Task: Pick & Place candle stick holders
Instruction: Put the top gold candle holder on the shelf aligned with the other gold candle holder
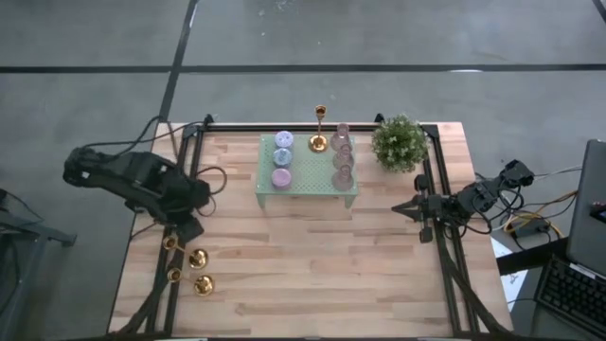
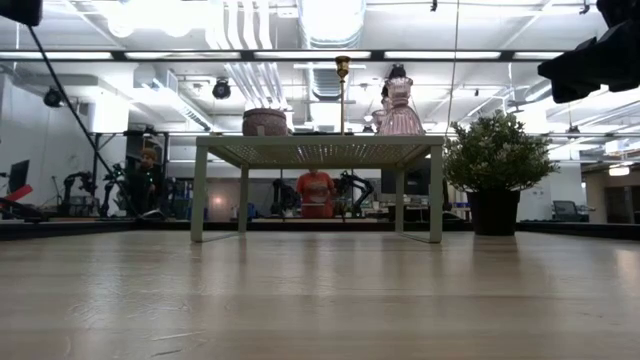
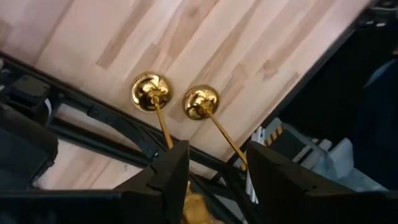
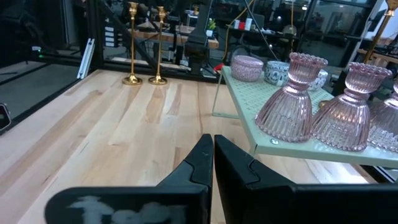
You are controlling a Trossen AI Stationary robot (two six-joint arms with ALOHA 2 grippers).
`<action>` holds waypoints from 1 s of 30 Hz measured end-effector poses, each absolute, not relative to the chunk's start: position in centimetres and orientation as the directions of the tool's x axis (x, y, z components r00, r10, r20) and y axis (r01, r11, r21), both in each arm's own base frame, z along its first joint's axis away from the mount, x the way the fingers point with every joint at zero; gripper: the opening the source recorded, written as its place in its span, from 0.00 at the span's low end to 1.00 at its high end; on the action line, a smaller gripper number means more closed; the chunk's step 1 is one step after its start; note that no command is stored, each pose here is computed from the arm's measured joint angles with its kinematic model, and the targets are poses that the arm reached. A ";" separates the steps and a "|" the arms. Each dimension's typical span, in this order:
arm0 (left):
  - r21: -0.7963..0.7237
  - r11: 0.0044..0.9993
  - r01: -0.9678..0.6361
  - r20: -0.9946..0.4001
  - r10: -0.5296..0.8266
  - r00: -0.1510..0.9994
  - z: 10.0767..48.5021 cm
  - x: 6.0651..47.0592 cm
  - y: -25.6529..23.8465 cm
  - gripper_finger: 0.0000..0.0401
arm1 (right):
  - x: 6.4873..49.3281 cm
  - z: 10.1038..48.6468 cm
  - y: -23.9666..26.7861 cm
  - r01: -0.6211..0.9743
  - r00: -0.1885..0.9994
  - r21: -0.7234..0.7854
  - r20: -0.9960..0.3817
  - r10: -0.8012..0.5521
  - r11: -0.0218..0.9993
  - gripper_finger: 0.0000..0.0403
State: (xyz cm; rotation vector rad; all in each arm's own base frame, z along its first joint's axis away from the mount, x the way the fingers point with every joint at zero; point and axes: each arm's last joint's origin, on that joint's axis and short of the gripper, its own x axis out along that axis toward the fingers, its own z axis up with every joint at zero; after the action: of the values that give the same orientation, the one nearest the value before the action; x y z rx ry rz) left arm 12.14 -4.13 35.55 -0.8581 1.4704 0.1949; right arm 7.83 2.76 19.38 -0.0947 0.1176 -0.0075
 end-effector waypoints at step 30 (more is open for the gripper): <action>-0.268 0.671 -0.691 -0.931 -0.366 0.005 32.3 13.0 -4.3 0.34 | 7.8 19.4 2.8 0.002 0.993 -0.096 -0.116 -0.013 0.995 0.02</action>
State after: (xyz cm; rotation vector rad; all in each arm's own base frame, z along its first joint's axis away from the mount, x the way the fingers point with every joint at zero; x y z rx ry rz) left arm 12.99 -4.34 32.31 -0.8864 1.6061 0.3157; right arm 7.83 2.76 19.39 -0.0958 0.1173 -0.0074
